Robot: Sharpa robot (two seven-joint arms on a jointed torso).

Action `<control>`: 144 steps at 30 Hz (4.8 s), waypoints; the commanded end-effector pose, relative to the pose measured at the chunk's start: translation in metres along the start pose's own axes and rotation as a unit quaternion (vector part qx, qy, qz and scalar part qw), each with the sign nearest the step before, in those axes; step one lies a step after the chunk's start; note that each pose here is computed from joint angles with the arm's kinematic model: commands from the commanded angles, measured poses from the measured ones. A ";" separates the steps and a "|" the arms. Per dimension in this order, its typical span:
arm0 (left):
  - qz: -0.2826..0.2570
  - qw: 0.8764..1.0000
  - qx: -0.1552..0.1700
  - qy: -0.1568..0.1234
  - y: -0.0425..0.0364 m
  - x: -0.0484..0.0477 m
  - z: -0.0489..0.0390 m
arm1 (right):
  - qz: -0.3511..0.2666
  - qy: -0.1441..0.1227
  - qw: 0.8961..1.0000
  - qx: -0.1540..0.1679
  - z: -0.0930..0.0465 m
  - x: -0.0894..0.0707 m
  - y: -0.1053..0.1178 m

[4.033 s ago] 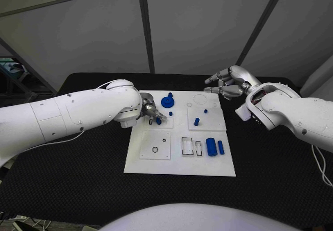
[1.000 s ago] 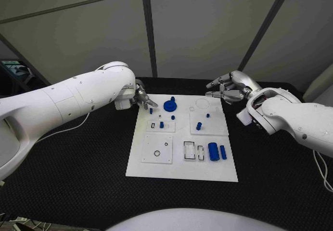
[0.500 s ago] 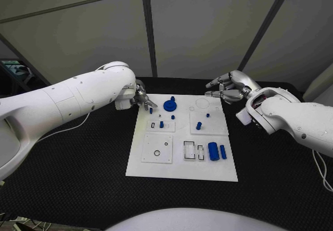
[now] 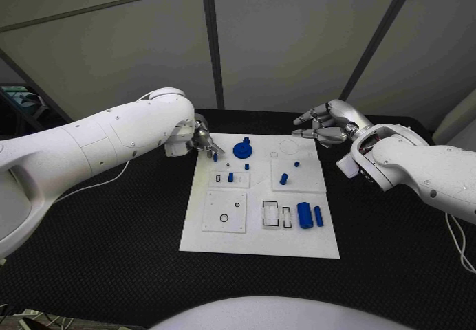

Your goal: Assemble the parts on the task board

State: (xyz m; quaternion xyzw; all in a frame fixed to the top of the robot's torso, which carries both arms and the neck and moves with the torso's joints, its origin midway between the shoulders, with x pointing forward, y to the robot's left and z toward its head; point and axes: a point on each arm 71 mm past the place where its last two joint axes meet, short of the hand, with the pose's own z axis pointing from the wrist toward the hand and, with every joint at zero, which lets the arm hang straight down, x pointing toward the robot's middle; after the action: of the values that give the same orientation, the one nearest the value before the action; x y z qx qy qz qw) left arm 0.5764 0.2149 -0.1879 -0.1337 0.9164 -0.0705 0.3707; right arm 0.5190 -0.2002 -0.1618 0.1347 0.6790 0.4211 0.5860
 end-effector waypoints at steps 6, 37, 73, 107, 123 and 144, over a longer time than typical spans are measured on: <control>0.008 1.000 0.002 0.005 -0.0012 0.0011 0.0009 | 0.000 0.003 1.000 -0.006 0.000 0.000 0.002; -0.090 0.995 0.044 0.008 0.0050 0.0027 -0.0068 | -0.001 0.001 1.000 -0.003 0.001 -0.001 0.000; -0.035 0.997 0.061 -0.033 0.0206 0.0556 -0.0375 | -0.002 0.000 1.000 -0.001 0.001 -0.003 -0.002; -0.007 0.998 0.065 -0.018 0.0136 0.0695 -0.0355 | -0.002 0.002 1.000 -0.002 0.001 -0.002 -0.002; 0.008 0.998 0.062 -0.007 0.0129 0.0710 -0.0344 | -0.002 0.003 1.000 -0.002 0.001 -0.001 -0.002; 0.013 0.998 0.063 -0.002 0.0123 0.0718 -0.0344 | -0.002 0.003 1.000 -0.002 0.001 -0.001 -0.002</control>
State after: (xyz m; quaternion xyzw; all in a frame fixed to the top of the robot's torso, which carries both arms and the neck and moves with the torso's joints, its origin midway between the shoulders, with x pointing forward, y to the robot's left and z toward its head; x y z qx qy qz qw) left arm 0.5021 0.2063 -0.2106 -0.1077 0.9052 -0.1315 0.3894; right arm 0.5214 -0.2032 -0.1640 0.1361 0.6814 0.4172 0.5858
